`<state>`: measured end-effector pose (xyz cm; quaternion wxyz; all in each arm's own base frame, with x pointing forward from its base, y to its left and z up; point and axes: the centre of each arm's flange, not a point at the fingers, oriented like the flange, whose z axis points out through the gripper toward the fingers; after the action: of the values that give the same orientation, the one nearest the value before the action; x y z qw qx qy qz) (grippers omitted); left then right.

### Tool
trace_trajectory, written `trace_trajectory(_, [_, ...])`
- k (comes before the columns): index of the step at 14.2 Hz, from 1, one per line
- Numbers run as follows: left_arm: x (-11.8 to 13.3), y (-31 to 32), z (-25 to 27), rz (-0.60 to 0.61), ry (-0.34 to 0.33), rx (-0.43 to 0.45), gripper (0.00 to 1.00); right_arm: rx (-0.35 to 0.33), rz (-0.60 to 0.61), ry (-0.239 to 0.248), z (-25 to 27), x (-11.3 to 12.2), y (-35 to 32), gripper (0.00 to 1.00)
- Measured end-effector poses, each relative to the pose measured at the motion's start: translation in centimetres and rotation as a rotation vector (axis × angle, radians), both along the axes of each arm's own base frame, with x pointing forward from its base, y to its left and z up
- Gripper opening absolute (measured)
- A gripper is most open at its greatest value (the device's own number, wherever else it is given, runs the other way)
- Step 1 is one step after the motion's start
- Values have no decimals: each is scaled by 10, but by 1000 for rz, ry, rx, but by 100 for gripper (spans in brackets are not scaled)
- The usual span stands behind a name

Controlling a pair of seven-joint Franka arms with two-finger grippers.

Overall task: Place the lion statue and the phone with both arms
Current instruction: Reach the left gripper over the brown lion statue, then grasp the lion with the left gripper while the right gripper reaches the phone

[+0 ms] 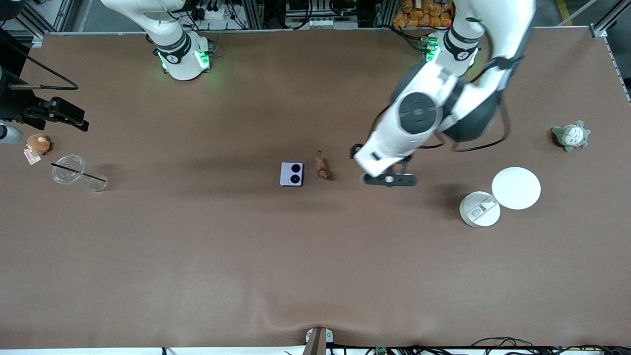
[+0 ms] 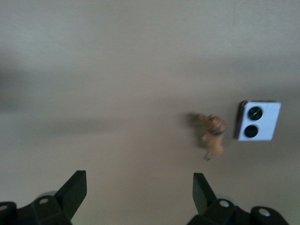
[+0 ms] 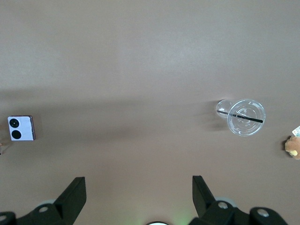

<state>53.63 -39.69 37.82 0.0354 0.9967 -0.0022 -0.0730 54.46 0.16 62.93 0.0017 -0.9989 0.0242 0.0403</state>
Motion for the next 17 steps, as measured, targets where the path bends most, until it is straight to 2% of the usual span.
trace_trajectory(7, [-11,-71,-66,134,-21,-46,100,0,7,-8,3,1,4,100])
trace_trajectory(11, [-26,-94,-95,146,-34,-4,100,0,4,-11,2,1,2,100])
trace_trajectory(15, [-46,-110,-126,166,-58,73,100,0,-1,-35,11,3,0,100])
trace_trajectory(17, [-53,-118,-137,170,-64,76,95,1,1,-38,6,8,0,100])
